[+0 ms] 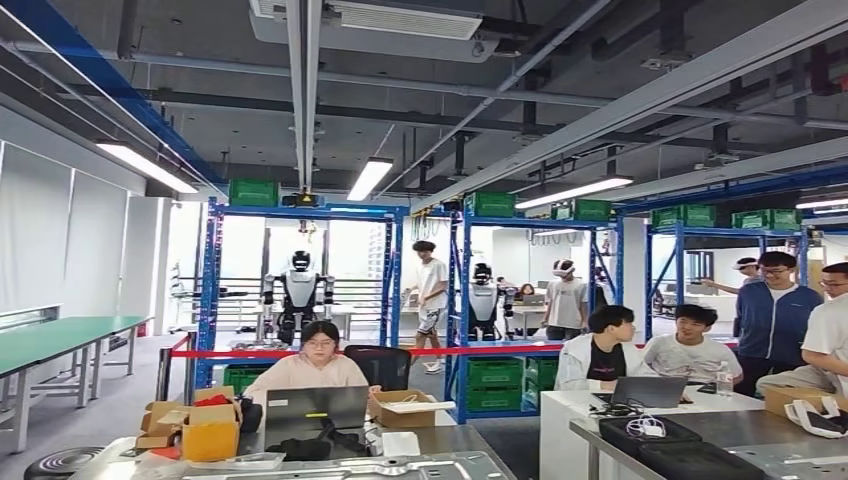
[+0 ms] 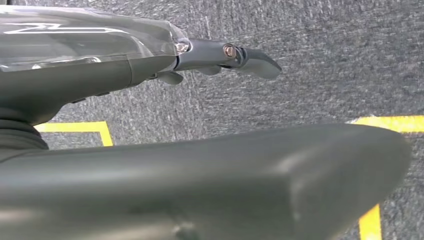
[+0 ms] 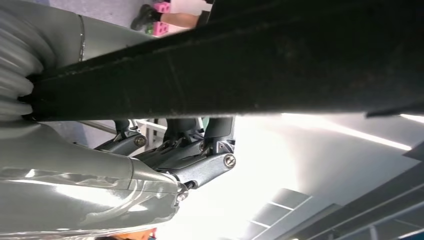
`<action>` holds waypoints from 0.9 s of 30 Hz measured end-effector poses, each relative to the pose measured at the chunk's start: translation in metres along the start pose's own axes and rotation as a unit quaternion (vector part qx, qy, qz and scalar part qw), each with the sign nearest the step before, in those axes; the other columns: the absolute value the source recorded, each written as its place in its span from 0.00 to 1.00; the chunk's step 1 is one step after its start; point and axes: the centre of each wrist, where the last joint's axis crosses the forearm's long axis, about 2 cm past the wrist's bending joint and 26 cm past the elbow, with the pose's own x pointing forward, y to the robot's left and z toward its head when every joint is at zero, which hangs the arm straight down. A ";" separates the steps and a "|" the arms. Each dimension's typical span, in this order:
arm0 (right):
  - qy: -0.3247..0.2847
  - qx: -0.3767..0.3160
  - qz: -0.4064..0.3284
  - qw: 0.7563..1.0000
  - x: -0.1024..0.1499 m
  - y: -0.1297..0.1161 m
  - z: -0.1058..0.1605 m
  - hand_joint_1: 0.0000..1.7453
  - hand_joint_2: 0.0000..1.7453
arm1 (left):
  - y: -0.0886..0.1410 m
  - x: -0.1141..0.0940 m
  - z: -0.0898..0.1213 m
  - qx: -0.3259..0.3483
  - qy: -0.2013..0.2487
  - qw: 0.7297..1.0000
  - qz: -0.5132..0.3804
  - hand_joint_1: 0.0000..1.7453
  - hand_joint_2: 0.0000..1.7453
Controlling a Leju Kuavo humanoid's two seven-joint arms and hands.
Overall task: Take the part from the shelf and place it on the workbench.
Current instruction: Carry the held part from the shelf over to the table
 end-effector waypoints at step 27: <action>0.000 -0.003 -0.004 1.000 -0.001 0.000 -0.001 1.00 1.00 | -0.004 -0.001 0.001 -0.004 -0.001 1.000 0.003 0.00 0.00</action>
